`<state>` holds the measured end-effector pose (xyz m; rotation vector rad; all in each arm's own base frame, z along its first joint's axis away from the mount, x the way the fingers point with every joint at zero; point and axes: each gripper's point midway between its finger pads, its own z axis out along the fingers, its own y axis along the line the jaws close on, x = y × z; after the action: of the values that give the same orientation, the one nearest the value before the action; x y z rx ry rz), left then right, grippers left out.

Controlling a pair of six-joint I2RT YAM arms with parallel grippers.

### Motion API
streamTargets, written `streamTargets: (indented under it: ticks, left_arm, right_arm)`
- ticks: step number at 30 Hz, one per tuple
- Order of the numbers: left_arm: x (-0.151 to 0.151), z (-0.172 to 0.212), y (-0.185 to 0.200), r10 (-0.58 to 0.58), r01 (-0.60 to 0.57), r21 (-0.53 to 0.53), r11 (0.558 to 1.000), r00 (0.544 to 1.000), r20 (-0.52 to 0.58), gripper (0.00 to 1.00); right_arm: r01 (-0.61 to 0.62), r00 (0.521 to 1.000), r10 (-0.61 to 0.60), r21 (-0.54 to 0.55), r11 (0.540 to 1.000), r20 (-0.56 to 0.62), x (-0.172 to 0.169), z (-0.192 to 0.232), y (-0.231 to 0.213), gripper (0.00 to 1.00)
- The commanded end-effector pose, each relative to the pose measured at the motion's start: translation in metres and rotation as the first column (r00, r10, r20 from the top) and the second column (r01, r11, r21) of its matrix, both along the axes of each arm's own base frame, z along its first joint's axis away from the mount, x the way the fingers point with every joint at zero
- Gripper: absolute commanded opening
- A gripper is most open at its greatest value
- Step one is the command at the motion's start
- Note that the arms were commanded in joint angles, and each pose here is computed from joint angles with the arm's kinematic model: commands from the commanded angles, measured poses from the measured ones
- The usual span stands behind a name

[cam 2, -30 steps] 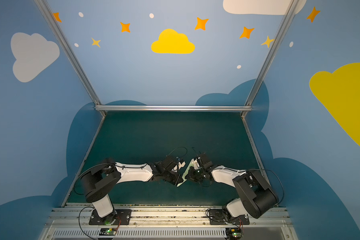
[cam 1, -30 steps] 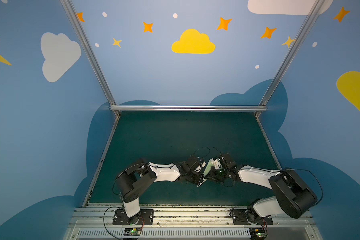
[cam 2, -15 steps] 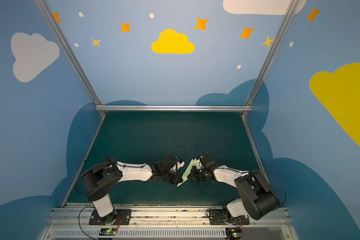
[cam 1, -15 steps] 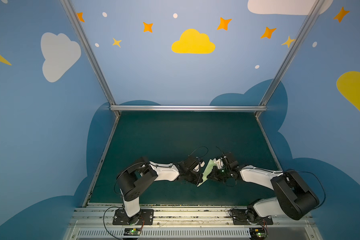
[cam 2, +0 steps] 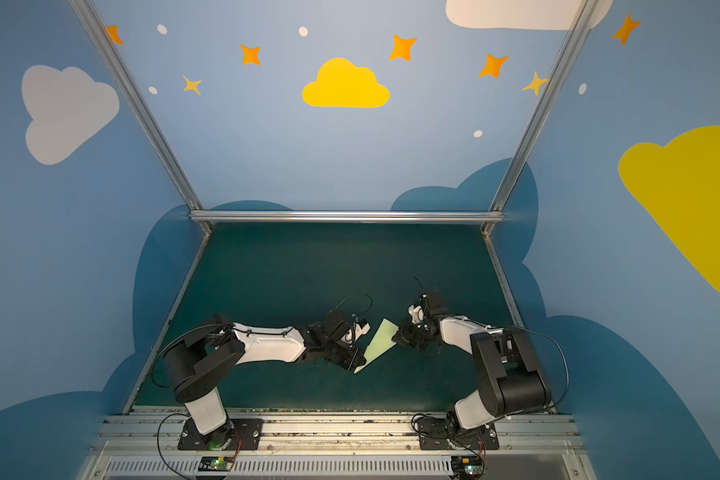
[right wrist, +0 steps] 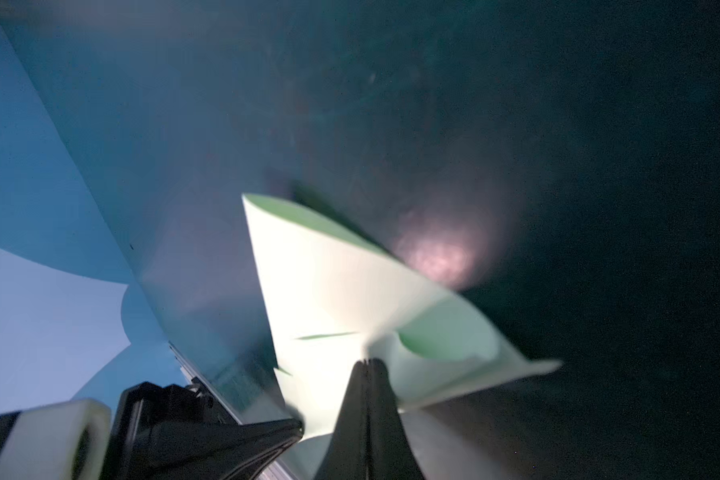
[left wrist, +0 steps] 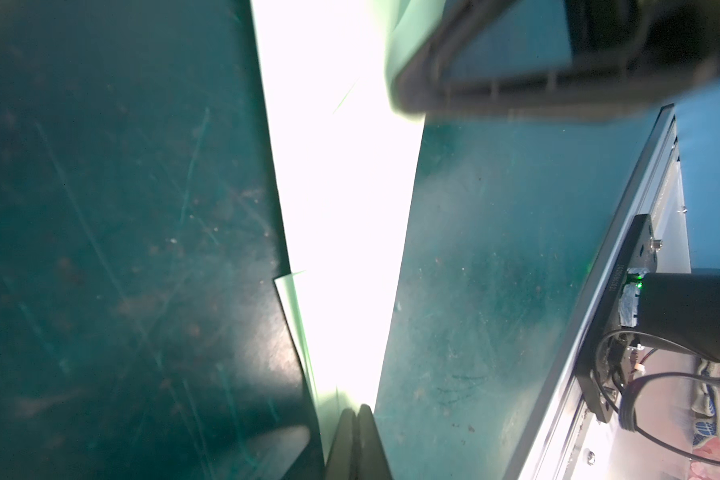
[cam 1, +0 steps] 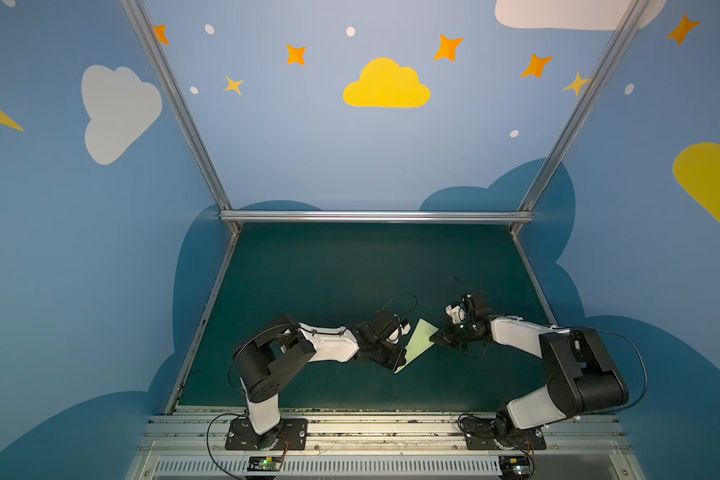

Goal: Fold a paper plane with a square sheet of paper (fold left side to right side)

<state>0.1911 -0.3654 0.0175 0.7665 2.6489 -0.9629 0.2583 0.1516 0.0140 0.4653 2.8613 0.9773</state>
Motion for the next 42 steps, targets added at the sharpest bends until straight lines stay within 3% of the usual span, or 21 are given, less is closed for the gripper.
streamTargets:
  ticks: [1, 6, 12, 19, 24, 32, 42]
  left_arm:
    - [-0.020, -0.040, 0.037, 0.005, 0.010, 0.188, 0.982, 0.997, -0.079, 0.03]
    - [-0.020, -0.039, 0.036, -0.003, 0.018, 0.187, 0.982, 0.997, -0.081, 0.03]
    - [-0.022, -0.040, 0.036, -0.012, 0.028, 0.190, 0.981, 0.996, -0.086, 0.03]
    - [-0.024, -0.042, 0.038, -0.025, 0.043, 0.195, 0.980, 0.995, -0.096, 0.03]
    - [-0.025, -0.044, 0.040, -0.021, 0.041, 0.200, 0.979, 0.995, -0.099, 0.03]
    - [-0.027, -0.048, 0.042, -0.022, 0.047, 0.210, 0.977, 0.992, -0.123, 0.03]
    - [-0.027, -0.051, 0.042, -0.013, 0.042, 0.205, 0.978, 0.990, -0.142, 0.03]
  right_arm:
    - [0.077, 0.990, -0.092, -0.136, 0.988, -0.105, -0.011, -0.019, -0.033, 0.00]
    - [0.100, 0.994, -0.097, -0.079, 0.992, 0.052, 0.001, 0.031, -0.027, 0.00]
    - [0.001, 0.984, 0.010, -0.062, 0.998, 0.181, -0.018, 0.075, 0.003, 0.00]
    - [-0.113, 0.980, 0.123, -0.072, 0.991, 0.158, -0.031, 0.056, 0.056, 0.00]
    - [-0.137, 0.983, 0.151, -0.134, 0.981, 0.104, -0.032, 0.027, 0.067, 0.00]
    - [-0.057, 0.998, 0.063, -0.242, 0.969, 0.019, -0.041, -0.015, 0.025, 0.00]
    - [0.084, 0.993, -0.106, -0.313, 0.946, -0.053, -0.044, -0.033, -0.036, 0.00]
